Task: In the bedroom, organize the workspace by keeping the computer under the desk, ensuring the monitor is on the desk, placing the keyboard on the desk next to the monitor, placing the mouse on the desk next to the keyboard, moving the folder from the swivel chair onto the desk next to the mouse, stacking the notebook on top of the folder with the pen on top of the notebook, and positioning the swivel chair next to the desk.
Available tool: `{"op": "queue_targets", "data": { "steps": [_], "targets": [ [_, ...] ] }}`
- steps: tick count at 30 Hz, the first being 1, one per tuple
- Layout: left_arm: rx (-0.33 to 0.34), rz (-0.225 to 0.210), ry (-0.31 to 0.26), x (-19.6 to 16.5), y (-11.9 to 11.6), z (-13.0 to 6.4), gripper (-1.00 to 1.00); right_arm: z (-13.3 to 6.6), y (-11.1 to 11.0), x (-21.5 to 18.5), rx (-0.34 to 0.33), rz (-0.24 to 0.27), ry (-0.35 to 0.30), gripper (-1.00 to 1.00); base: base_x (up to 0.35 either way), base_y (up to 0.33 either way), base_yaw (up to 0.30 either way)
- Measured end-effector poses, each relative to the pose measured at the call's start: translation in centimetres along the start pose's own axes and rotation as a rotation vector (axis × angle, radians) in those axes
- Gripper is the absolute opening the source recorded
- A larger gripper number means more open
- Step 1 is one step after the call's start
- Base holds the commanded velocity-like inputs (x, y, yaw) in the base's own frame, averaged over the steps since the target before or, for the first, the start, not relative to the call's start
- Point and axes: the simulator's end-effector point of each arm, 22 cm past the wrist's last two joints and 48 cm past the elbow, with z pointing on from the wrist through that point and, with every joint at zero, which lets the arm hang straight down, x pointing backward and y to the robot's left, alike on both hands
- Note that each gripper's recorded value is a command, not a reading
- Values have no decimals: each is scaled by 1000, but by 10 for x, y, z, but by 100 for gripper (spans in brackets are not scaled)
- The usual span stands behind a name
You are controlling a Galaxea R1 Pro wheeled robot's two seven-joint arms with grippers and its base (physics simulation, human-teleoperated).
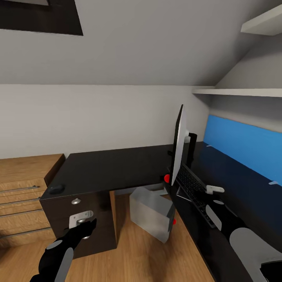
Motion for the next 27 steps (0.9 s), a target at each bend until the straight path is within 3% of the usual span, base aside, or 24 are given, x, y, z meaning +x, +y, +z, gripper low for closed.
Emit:
{"op": "queue_targets", "data": {
  "steps": [18,27],
  "targets": [
    [-6,5,24,10,3,4,100,0,0,1,-1,1,4,100,-40,0,0],
    [-6,5,24,10,3,4,100,1,-1,3,2,2,10,100,-198,0,0]
  ]
}}
